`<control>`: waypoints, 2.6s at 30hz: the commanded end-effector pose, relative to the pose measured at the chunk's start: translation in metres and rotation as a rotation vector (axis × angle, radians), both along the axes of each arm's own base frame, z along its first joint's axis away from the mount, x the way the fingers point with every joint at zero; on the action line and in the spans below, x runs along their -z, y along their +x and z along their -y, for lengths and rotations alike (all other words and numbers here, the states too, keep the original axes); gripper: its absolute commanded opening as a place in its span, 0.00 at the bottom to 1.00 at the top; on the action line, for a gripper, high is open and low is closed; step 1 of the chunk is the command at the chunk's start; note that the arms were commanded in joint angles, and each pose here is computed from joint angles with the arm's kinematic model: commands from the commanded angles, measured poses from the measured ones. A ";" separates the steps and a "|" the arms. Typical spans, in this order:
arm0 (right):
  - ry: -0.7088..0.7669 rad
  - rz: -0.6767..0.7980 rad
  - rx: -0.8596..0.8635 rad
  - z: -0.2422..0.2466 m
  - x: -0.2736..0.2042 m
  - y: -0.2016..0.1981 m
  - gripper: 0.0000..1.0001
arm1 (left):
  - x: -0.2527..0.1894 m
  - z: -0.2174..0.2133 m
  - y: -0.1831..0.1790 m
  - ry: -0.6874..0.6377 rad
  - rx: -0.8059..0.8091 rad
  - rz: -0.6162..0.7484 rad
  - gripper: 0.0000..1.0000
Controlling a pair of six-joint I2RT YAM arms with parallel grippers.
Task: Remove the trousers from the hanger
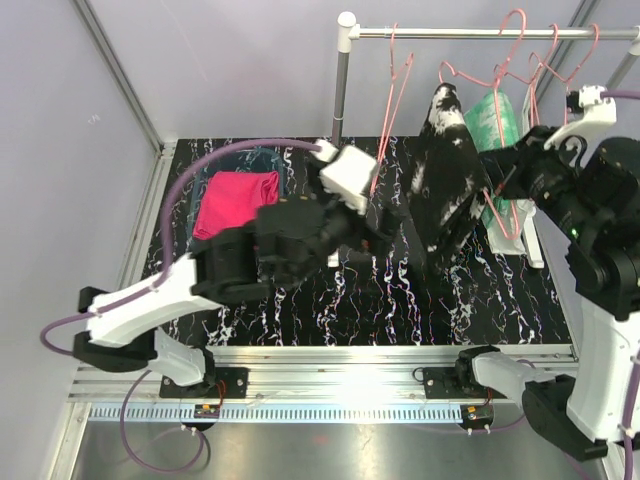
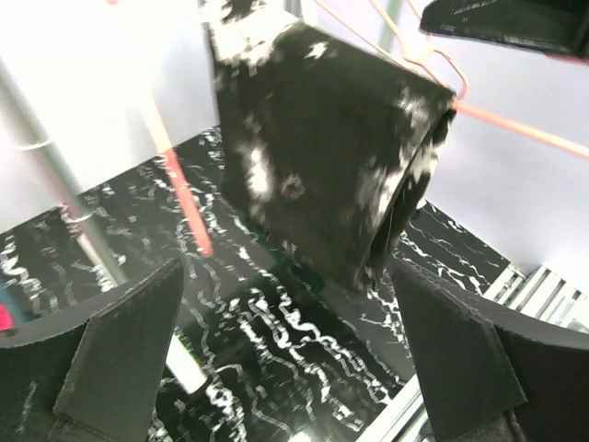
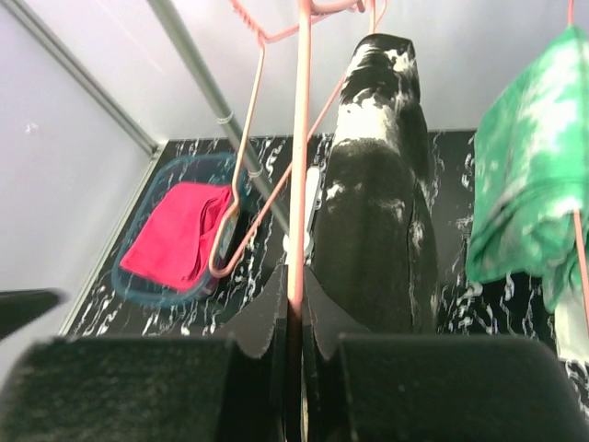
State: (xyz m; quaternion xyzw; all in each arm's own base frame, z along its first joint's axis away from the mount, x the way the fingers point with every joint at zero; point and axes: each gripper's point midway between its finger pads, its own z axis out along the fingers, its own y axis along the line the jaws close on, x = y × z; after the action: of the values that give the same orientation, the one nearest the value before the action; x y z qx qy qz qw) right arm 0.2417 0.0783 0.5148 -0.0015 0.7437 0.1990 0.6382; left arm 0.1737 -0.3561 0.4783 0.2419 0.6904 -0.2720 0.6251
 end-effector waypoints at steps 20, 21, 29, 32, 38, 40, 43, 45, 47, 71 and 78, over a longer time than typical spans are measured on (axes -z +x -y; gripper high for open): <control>0.102 0.193 -0.049 0.004 -0.031 -0.083 0.00 | 0.049 0.168 -0.001 -0.045 0.043 0.088 0.82; 0.108 0.200 -0.047 0.005 -0.033 -0.086 0.00 | 0.050 0.166 0.005 -0.039 0.008 0.092 0.77; 0.097 0.215 -0.041 0.008 -0.034 -0.095 0.00 | 0.055 0.163 0.021 -0.050 -0.059 0.093 0.56; 0.090 0.202 -0.030 0.010 -0.029 -0.090 0.00 | 0.053 0.162 0.019 -0.050 -0.048 0.097 0.55; 0.070 0.170 0.010 0.014 -0.020 -0.076 0.00 | 0.054 0.153 0.016 -0.018 -0.022 0.118 0.60; 0.072 0.165 0.005 0.013 -0.019 -0.074 0.00 | 0.053 0.148 0.017 -0.014 -0.033 0.118 0.61; 0.063 0.152 0.021 0.015 -0.015 -0.068 0.00 | 0.050 0.141 0.017 -0.014 -0.044 0.116 0.61; 0.062 0.145 0.021 0.014 -0.013 -0.065 0.00 | 0.052 0.141 0.016 -0.011 -0.039 0.116 0.63; 0.065 0.142 0.007 0.012 -0.013 -0.064 0.00 | 0.051 0.139 0.017 -0.009 -0.042 0.119 0.65; 0.128 0.174 -0.110 -0.007 -0.029 -0.084 0.00 | 0.064 0.151 0.042 -0.028 -0.117 0.114 0.63; 0.122 0.164 -0.096 -0.005 -0.024 -0.085 0.00 | 0.049 0.150 0.045 -0.058 -0.116 0.131 0.12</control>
State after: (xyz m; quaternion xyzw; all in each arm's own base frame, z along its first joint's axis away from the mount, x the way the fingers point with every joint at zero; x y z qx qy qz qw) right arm 0.1675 0.0824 0.4724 0.0114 0.7660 0.2524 0.5911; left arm 0.2056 -0.5174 0.3809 0.2638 0.6726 -0.2123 0.6580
